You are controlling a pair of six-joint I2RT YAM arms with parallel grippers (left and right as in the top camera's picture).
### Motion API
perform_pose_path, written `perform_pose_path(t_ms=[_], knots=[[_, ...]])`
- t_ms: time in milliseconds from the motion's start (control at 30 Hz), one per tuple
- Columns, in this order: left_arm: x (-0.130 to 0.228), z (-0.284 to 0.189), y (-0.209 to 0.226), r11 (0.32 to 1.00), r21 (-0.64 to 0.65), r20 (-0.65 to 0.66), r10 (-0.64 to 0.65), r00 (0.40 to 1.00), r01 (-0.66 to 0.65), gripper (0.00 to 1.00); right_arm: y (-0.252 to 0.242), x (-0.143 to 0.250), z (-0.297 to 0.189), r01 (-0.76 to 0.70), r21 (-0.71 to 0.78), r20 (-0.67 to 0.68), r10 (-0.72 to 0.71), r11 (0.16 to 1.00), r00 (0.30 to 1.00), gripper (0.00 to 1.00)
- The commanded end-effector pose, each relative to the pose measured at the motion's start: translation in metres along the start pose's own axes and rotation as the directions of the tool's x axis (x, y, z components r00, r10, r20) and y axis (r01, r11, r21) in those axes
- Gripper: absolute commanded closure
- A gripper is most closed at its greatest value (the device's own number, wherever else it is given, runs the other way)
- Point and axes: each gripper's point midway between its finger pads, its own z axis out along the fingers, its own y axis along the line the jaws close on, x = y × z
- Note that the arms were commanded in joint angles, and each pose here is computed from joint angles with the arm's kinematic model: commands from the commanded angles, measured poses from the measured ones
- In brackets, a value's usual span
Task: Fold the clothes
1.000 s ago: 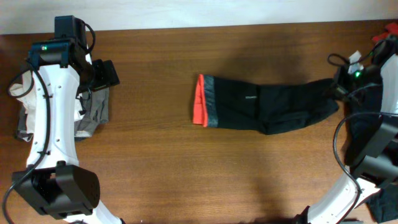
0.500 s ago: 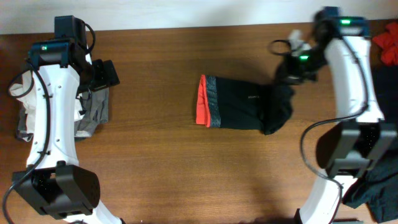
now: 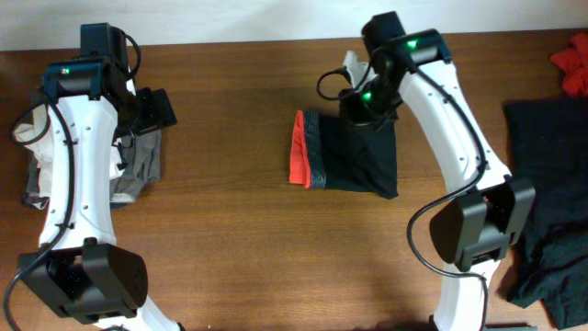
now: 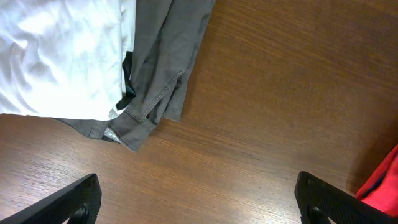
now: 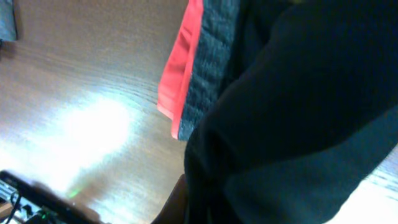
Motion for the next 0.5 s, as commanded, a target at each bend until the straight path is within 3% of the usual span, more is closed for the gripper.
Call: perform_pose_path(t_ms=[0,467], knots=[[0.000,-0.007,0.000,1.000,0.013,0.013,-0.005,1.000,0.005,0.01,0.009,-0.006,0.017,-0.001,0.020,-0.007,0.001,1.000,1.000,0.94],[0.000,-0.007,0.000,1.000,0.013,0.013,-0.005,1.000,0.005,0.01,0.030,-0.015,0.089,0.017,0.011,-0.062,-0.016,1.000,0.998,0.89]])
